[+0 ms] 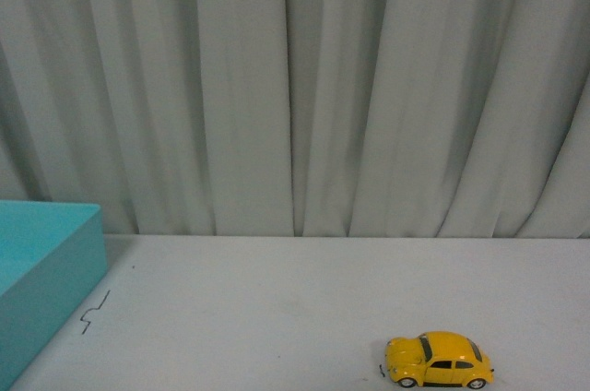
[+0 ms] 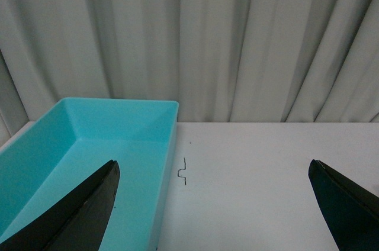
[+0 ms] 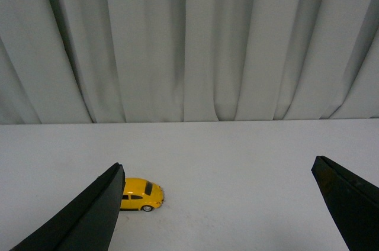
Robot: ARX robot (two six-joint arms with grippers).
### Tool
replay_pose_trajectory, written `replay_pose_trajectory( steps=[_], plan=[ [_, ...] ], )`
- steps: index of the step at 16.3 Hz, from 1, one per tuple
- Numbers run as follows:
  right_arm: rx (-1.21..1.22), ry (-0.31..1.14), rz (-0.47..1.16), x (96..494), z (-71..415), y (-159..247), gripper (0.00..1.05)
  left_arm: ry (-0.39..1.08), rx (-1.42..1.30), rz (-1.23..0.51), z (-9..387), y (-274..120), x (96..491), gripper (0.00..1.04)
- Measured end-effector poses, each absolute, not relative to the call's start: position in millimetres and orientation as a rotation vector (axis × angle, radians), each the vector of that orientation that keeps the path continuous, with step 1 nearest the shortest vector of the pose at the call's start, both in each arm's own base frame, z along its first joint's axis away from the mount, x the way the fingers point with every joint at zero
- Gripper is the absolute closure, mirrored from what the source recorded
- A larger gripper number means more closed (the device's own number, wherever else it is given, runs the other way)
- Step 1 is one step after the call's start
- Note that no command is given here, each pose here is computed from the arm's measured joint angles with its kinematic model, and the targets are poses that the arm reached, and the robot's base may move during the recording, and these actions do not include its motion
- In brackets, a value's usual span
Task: Wind up and store yellow beetle toy
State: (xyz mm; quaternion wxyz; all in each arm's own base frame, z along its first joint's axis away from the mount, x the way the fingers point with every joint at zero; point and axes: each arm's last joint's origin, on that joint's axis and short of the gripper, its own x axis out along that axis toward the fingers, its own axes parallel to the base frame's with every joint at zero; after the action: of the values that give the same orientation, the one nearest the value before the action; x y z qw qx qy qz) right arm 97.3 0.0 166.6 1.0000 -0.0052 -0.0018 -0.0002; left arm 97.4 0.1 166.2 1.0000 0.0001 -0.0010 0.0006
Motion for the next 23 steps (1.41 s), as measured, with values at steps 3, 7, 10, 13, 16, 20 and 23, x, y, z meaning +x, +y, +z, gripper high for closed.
replay_pose_trajectory(
  steps=[3, 7, 10, 13, 16, 20, 23],
  plan=[
    [-0.01, -0.003, -0.001, 97, 167, 0, 0.07, -0.002, 0.0, 0.001, 166, 0, 97, 0.07],
    [-0.01, -0.004, -0.001, 97, 167, 0, 0.07, -0.002, 0.0, 0.001, 166, 0, 97, 0.07],
    [0.094, 0.142, 0.054, 101, 160, -7, 0.07, -0.002, 0.0, 0.0, 166, 0, 97, 0.07],
    [0.11, 0.1, -0.047, 124, 164, -53, 0.07, -0.002, 0.0, 0.001, 166, 0, 97, 0.07],
    [-0.022, 0.024, -0.216, 192, 183, -137, 0.07, -0.002, 0.0, 0.001, 166, 0, 97, 0.07],
    [0.009, 0.153, 0.035, 306, 153, -153, 0.07, -0.002, 0.0, 0.001, 166, 0, 97, 0.07],
    [-0.079, 0.126, 0.274, 364, 164, -135, 0.07, -0.002, 0.0, 0.002, 166, 0, 97, 0.07]
  ],
)
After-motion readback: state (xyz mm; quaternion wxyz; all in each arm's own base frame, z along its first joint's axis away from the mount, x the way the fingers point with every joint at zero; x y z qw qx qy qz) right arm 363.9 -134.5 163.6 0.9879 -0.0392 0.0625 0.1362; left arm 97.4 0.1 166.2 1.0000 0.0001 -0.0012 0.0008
